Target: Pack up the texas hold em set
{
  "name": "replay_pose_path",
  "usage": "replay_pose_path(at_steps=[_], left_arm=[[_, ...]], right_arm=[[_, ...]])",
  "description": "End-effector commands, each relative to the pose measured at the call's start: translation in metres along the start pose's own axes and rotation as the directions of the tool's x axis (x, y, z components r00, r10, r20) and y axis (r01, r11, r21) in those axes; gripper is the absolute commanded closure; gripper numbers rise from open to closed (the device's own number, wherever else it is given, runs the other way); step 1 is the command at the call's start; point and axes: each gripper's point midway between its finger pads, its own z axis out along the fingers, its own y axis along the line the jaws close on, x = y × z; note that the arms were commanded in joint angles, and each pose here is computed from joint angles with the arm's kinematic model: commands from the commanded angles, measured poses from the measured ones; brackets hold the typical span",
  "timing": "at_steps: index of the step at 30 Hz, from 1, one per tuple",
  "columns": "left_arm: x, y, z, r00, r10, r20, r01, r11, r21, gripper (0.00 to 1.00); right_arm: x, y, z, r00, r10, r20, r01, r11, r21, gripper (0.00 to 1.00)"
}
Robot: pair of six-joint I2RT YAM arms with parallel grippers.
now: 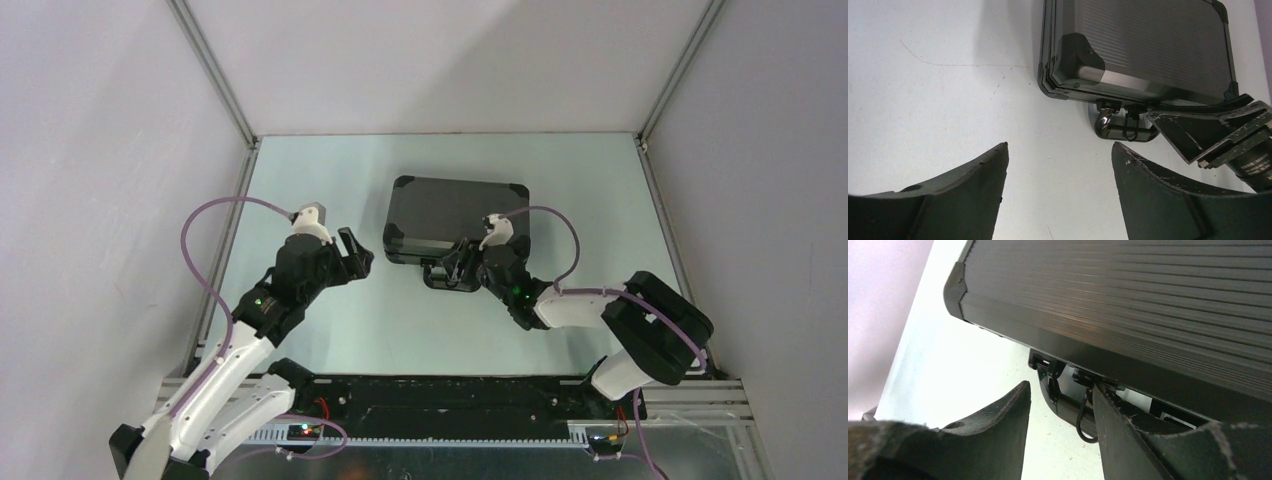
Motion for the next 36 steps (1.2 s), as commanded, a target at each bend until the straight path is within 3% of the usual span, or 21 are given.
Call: replay_pose_path(at_steps=[1,6,12,18,23,26,36], left_arm=[[-0.018,-0.007,-0.004,0.999,0.009,0.045,-0.01,1.0,0.015,0.2],[-0.018,-0.006,-0.004,0.999,0.007,0.05,-0.007,1.0,0.009,0.2],[-0.017,-0.007,-0.003,0.999,0.004,0.044,-0.004,1.0,0.009,0.2],[-0.002,-0.013,0.007,1.0,-0.019,-0.006,0.02,0.999,0.042,0.24],[0.001,-0.015,0.012,0.999,-0.032,-0.009,0.033,0.998,0.053,0.24],[0.0,-0.018,0.013,1.0,-0.021,-0.014,0.022,0.998,0.06,0.25],[-0.001,-0.017,0.009,1.0,-0.016,-0.001,0.016,0.997,0.069,0.25]], right_arm=[[-0.04,0.052,-0.018,0.996,0.016,0.088,-0.002,0.987,-0.162,0.49],[-0.03,0.048,-0.041,0.999,0.0,0.039,0.005,0.989,-0.145,0.49],[-0.054,0.042,-0.068,0.995,-0.002,0.097,0.011,0.995,-0.1,0.52],[-0.053,0.003,-0.073,0.996,0.044,0.073,-0.047,0.998,0.051,0.67],[-0.026,-0.011,-0.073,0.996,0.074,0.048,-0.076,0.996,0.055,0.79],[-0.013,-0.019,-0.069,0.989,0.131,0.063,-0.134,0.99,0.046,0.93],[0.009,-0.022,-0.03,0.991,0.107,0.08,-0.109,0.994,0.028,1.0]])
